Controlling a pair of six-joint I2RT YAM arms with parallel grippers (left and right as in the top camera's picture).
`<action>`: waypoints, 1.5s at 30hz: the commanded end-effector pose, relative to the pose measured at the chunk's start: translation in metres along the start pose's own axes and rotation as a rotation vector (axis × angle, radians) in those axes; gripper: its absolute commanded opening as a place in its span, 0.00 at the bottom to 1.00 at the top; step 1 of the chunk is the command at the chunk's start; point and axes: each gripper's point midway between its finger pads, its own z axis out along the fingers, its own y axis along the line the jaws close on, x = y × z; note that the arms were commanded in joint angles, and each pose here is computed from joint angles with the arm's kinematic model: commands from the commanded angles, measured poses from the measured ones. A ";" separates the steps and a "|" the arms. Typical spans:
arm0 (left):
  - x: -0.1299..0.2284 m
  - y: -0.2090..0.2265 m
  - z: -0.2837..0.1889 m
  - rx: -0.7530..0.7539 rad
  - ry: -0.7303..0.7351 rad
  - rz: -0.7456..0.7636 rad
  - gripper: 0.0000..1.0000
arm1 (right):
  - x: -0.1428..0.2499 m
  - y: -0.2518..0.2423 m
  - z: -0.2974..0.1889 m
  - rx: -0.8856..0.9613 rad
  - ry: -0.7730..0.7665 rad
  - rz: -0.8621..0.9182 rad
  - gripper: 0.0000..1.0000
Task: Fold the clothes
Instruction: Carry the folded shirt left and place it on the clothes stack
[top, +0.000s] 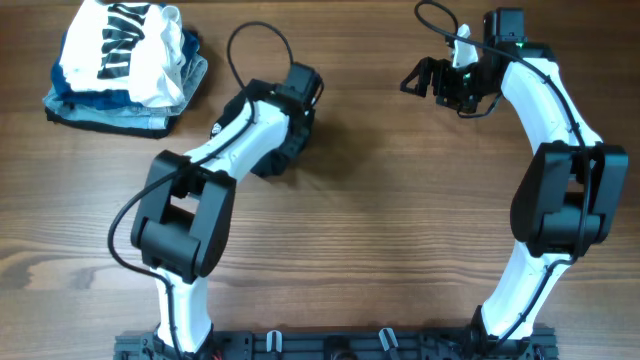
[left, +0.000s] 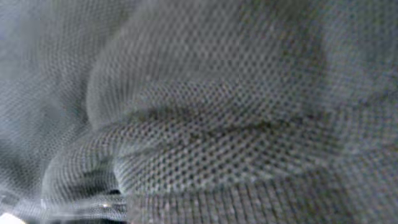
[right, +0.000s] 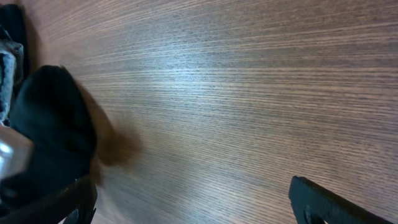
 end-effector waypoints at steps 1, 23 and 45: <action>-0.061 0.058 -0.086 -0.071 -0.253 -0.146 0.04 | -0.007 0.007 -0.010 0.006 -0.029 -0.039 0.99; -0.035 0.360 -0.157 -0.652 -0.458 -0.493 0.04 | -0.003 0.011 -0.007 0.004 -0.014 -0.044 0.99; -0.083 0.275 -0.135 -0.482 -0.482 -0.429 1.00 | 0.000 0.016 -0.001 0.030 -0.007 -0.040 0.99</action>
